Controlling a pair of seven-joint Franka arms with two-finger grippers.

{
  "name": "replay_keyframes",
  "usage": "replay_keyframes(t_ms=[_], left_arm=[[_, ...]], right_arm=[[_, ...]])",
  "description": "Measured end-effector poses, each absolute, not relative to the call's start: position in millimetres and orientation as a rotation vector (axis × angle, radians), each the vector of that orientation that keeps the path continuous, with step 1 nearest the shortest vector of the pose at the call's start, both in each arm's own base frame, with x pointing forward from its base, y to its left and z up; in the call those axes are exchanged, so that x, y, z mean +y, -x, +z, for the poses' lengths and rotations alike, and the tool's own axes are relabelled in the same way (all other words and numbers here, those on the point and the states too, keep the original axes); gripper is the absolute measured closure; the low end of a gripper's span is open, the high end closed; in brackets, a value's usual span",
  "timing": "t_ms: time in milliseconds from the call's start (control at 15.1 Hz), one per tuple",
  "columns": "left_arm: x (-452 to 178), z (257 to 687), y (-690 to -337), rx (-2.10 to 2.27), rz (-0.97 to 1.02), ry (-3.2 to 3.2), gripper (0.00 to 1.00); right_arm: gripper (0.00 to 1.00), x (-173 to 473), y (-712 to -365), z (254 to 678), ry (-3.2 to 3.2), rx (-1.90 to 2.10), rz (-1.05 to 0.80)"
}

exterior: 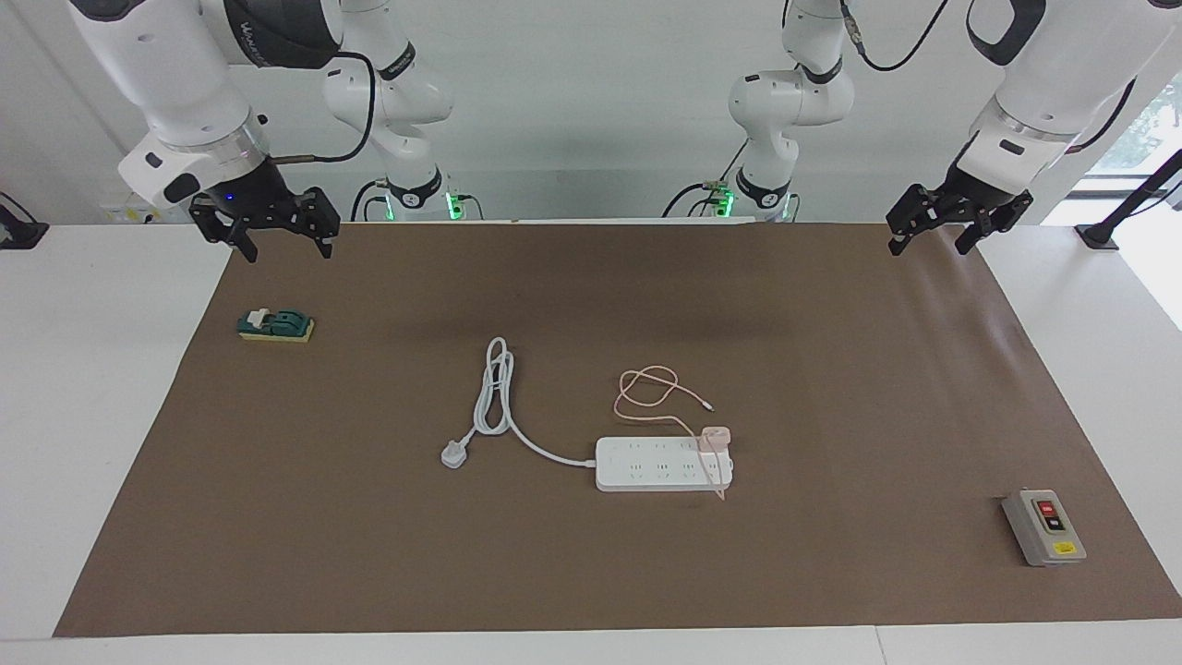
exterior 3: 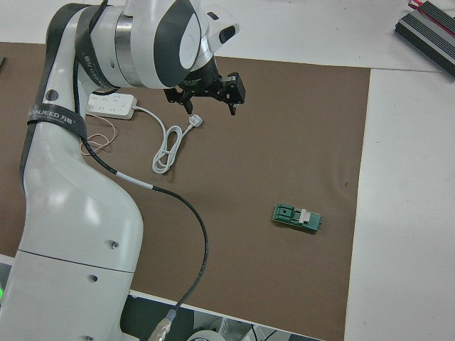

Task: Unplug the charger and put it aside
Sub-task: 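Reach the left gripper to the pink charger and grasp it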

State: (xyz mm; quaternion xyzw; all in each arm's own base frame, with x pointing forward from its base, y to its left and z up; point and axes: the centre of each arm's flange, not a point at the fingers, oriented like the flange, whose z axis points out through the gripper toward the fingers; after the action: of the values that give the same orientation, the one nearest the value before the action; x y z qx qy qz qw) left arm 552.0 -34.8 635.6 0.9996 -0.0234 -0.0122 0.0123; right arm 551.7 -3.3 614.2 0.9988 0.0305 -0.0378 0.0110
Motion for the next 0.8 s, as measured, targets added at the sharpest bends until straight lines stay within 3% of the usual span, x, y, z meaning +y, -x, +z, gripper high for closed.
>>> replay_keyframes(t_ms=[796], left_arm=[[-33.7, 629.0, -548.3, -0.06, -0.091, -3.117, 0.0]], right_arm=[[0.0, -3.3, -551.7, 614.2, -3.116, 0.095, -0.118]])
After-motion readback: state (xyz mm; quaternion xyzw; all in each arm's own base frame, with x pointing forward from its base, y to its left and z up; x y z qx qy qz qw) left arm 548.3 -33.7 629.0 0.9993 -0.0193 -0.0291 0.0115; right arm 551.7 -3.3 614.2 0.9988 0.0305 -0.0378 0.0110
